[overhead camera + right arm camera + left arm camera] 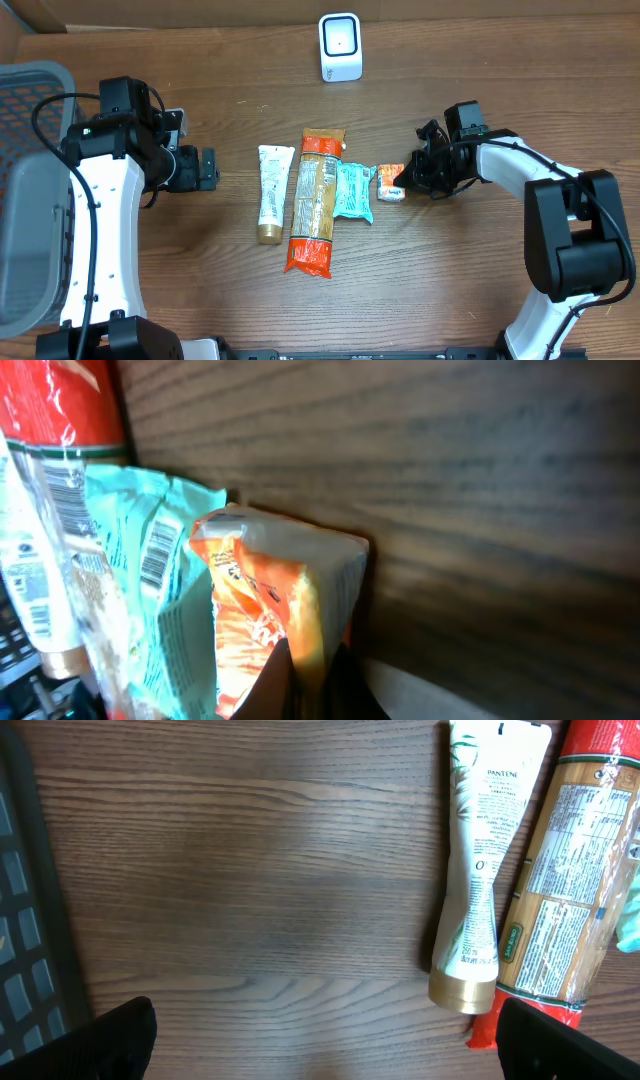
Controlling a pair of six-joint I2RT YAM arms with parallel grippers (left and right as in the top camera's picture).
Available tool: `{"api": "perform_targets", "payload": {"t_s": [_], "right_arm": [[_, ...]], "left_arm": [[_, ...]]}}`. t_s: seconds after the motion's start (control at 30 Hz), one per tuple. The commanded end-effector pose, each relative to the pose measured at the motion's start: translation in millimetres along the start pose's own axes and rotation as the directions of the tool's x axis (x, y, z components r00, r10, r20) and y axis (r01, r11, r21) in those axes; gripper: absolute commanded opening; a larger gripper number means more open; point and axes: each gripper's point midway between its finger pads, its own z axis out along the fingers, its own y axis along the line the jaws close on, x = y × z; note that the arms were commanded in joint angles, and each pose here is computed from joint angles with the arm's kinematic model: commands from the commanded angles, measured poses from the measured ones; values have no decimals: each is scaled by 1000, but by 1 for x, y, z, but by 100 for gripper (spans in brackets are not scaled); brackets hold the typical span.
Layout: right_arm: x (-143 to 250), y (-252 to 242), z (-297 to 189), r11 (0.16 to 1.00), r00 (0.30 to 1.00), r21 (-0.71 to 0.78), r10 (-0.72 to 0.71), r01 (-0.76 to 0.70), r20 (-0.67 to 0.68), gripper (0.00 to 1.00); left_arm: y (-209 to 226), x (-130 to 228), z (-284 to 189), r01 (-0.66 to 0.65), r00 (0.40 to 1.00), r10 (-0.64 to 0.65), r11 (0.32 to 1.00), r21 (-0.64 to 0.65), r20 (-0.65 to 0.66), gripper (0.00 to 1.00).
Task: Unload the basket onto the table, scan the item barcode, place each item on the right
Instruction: 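Lift the orange box and pull it right, away from the packet, then carry the orange box up toward the scanner with the right gripper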
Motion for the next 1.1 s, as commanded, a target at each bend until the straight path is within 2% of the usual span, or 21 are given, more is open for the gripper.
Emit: {"api": "perform_targets", "payload": {"t_s": [0.0, 0.1, 0.2, 0.33, 0.43, 0.5, 0.6, 0.67, 0.83, 1.07], "right_arm": [[1, 12, -9, 997, 1000, -73, 24, -25, -14, 4], [0, 38, -30, 986, 1000, -169, -12, 10, -12, 4], [3, 81, -64, 933, 992, -337, -123, 124, 23, 4], [10, 134, -114, 809, 971, -539, -217, 235, 98, 4], [21, 170, -153, 681, 942, -656, -289, 327, 170, 4], [29, 187, -174, 608, 923, -702, -325, 370, 205, 4], [34, 202, -194, 566, 917, -732, -335, 378, 215, 4], [39, 214, -209, 505, 904, -768, -365, 394, 223, 4], [32, 227, -224, 537, 934, -783, -323, 314, 152, 4], [23, 242, -241, 554, 945, -785, -304, 276, 118, 4]], "left_arm": [[-1, 1, 2, -21, 1000, 21, 1000, 1, -6, 100], [-1, 1, 2, -21, 1000, 21, 1000, 1, -6, 100], [-1, 1, 2, -21, 1000, 21, 1000, 1, -6, 100], [-1, 1, 2, -21, 1000, 21, 1000, 1, -6, 100], [-1, 1, 2, -21, 1000, 21, 1000, 1, -6, 100], [-1, 1, 2, -21, 1000, 21, 1000, 1, -6, 99], [-1, 1, 2, -21, 1000, 21, 1000, 1, -6, 99], [-1, 1, 2, -21, 1000, 21, 1000, 1, -6, 99], [-1, 1, 2, -21, 1000, 21, 1000, 1, -6, 100], [-1, 1, 2, -21, 1000, 21, 1000, 1, -6, 100]]}}
